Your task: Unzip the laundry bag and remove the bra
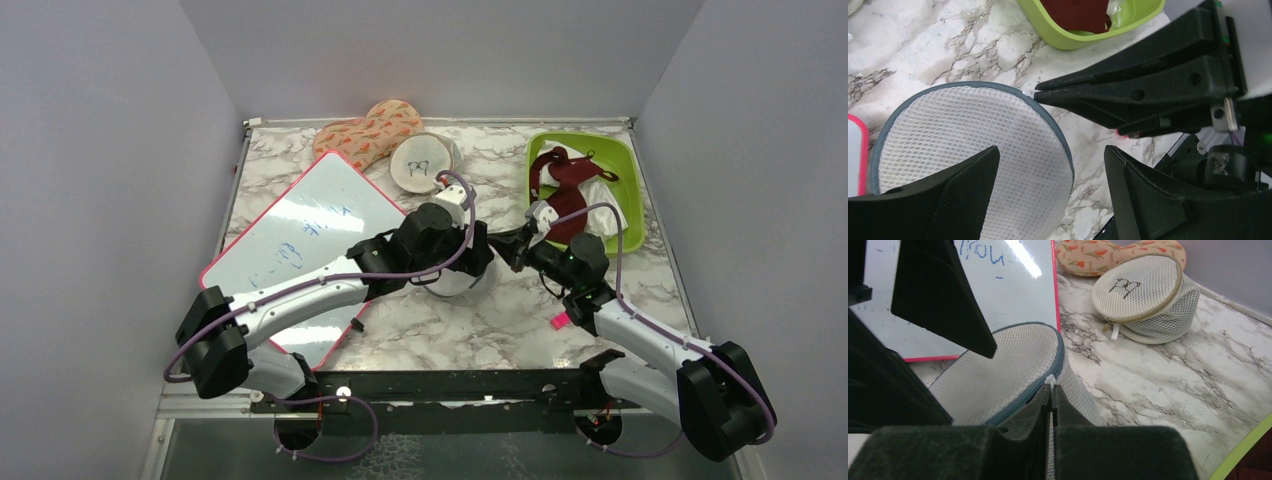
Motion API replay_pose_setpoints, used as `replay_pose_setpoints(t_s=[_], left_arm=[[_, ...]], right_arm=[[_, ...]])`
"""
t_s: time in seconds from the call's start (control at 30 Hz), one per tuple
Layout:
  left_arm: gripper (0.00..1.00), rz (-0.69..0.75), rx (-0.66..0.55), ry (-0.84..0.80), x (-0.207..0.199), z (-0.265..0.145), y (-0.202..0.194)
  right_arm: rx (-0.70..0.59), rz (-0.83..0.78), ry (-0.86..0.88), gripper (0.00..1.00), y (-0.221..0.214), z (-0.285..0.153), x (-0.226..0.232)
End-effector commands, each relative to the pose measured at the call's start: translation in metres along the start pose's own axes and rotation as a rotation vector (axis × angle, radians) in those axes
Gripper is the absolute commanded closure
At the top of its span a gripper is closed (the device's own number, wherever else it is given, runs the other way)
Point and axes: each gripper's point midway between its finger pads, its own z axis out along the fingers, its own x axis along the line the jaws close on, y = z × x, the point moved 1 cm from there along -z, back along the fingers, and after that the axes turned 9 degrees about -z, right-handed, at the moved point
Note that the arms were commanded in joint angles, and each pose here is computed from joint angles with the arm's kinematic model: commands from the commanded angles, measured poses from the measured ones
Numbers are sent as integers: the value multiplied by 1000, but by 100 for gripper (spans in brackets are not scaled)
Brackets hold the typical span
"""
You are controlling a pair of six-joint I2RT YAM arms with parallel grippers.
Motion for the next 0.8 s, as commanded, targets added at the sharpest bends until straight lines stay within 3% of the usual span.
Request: replay_pose_setpoints(t_s=[0.0,0.23,0.4,0.57,0.77], left_arm=[[34,-60,3,86,6,13,-3],[50,-26,23,140,13,29,-6],[76,0,30,144,15,30,-8],[94,71,41,144,19,23,-8],[98,177,59,124,23,13,-10]], right_arm=[[-60,-18,5,99,14,-3,2],[-68,-15,11,99,16,-4,3],[-61,-13,16,99,13,-3,4],[-44,-16,1,99,8,-3,1],[-17,-26,-21,99,4,-2,-4]])
